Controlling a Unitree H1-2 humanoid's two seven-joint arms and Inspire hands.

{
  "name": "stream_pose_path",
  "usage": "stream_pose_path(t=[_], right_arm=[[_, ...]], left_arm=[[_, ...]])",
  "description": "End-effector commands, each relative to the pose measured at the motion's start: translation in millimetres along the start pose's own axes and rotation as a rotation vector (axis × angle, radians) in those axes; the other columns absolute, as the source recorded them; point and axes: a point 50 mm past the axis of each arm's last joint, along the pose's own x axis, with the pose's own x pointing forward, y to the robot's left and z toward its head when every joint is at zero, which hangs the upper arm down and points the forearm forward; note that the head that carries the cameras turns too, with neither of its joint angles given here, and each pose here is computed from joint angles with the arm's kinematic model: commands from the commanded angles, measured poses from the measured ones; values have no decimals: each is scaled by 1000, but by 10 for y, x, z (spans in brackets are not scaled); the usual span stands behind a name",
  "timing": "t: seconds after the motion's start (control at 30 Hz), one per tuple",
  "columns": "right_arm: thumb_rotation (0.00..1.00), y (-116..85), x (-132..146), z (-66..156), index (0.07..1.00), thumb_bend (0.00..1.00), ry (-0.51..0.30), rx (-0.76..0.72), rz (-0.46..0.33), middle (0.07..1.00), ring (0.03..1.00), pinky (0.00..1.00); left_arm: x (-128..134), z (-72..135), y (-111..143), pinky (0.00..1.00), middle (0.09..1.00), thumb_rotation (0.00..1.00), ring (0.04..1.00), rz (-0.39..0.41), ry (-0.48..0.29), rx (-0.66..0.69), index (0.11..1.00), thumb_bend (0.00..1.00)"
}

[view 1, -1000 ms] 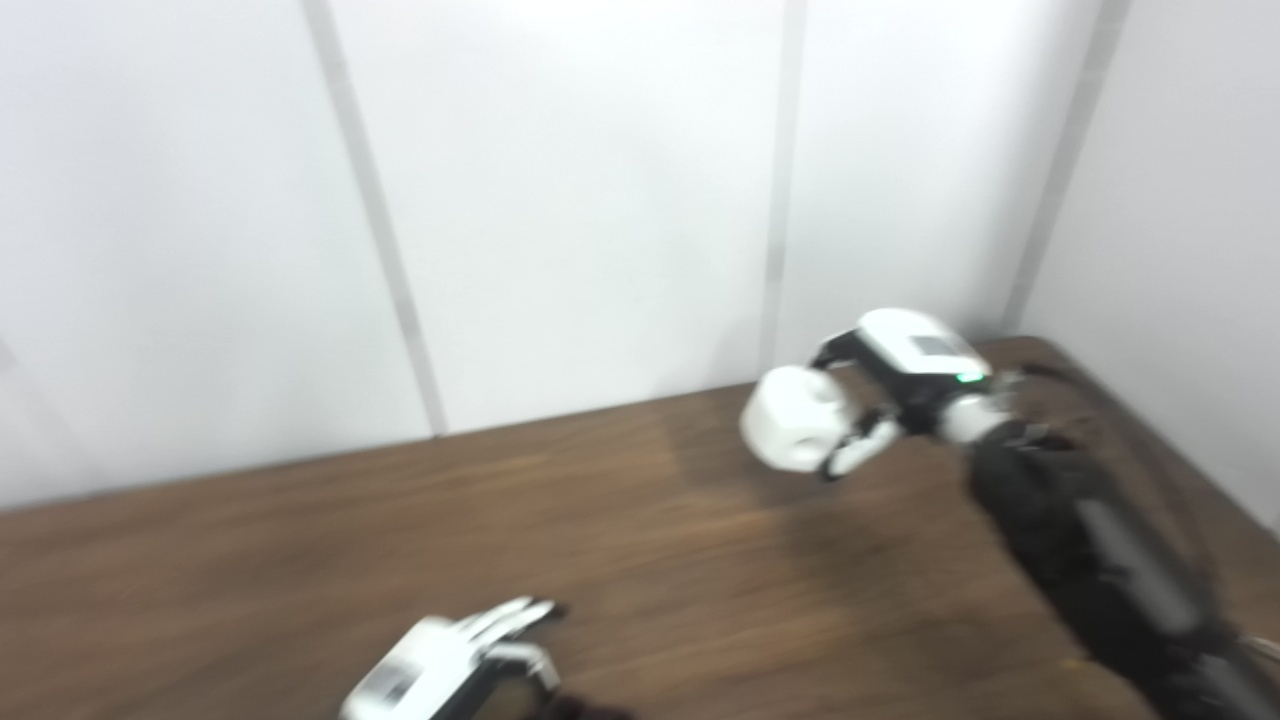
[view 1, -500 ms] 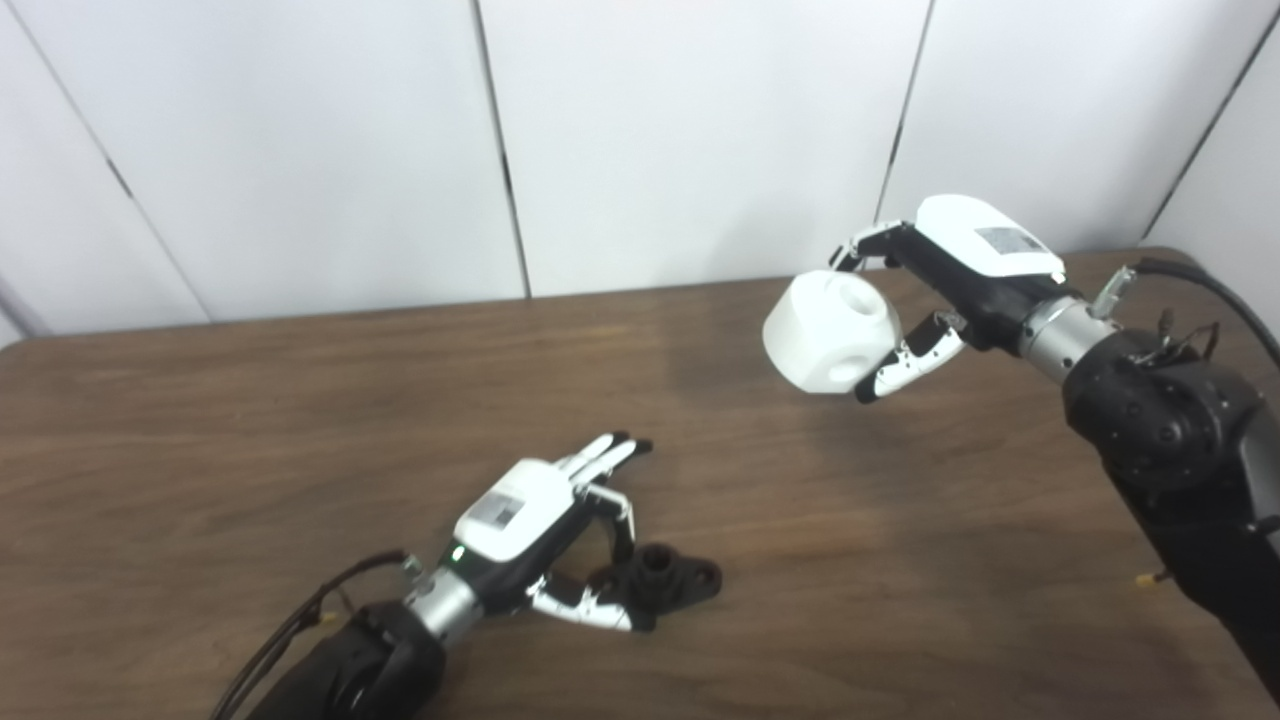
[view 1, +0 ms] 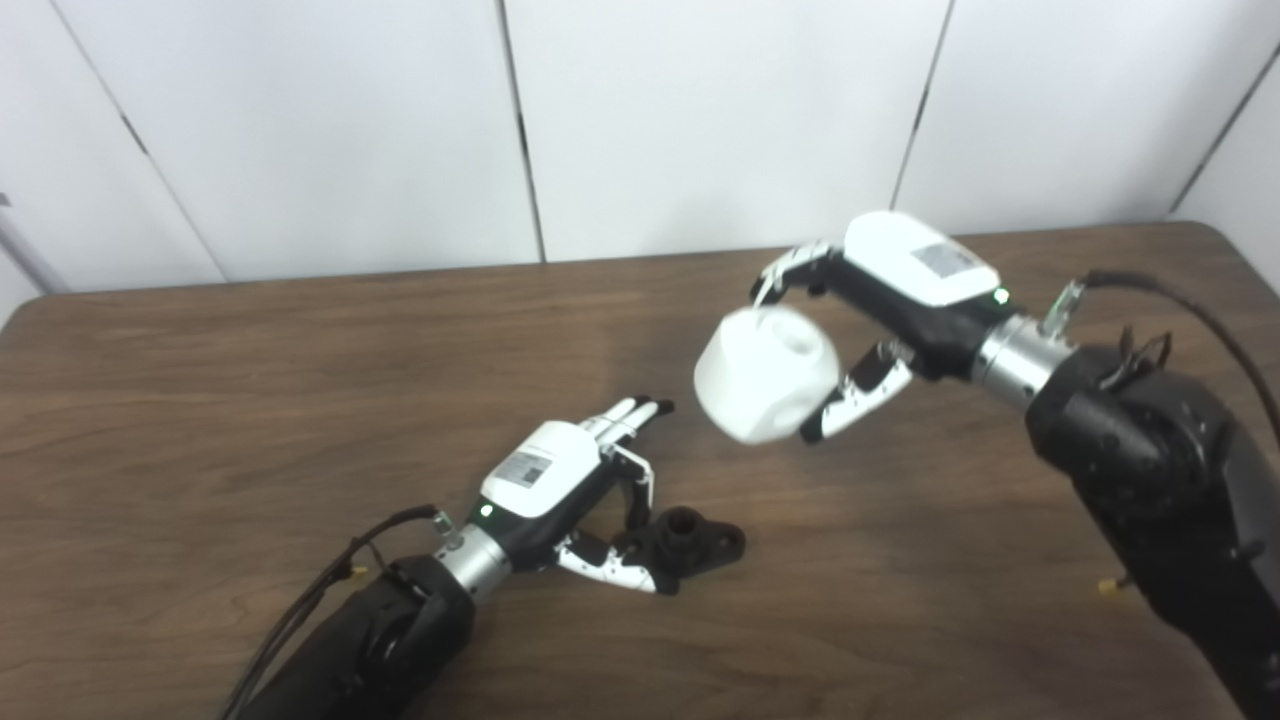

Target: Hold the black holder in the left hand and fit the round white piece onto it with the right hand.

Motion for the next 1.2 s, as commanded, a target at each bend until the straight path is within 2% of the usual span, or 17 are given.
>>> stream_pose_path(t=[0.0, 0.27, 0.7, 1.17], right_arm=[[139, -117, 16, 102, 478, 526, -72, -50, -28, 739, 791, 673], [139, -13, 54, 148, 478, 526, -127, -68, 22, 729, 773, 659], [137, 127, 30, 197, 479, 526, -156, -84, 105, 741, 790, 690], [137, 183, 136, 185, 480, 526, -135, -50, 90, 747, 792, 704]], left_arm=[[-122, -53, -404, 905, 993, 73, 1000, -236, 86, 57, 492, 522], [-103, -24, -407, 897, 992, 73, 1000, -234, 85, 57, 492, 522], [-96, -10, -411, 905, 996, 71, 1000, -238, 84, 46, 491, 523], [-96, 23, -424, 903, 987, 70, 1000, -232, 73, 42, 491, 523]])
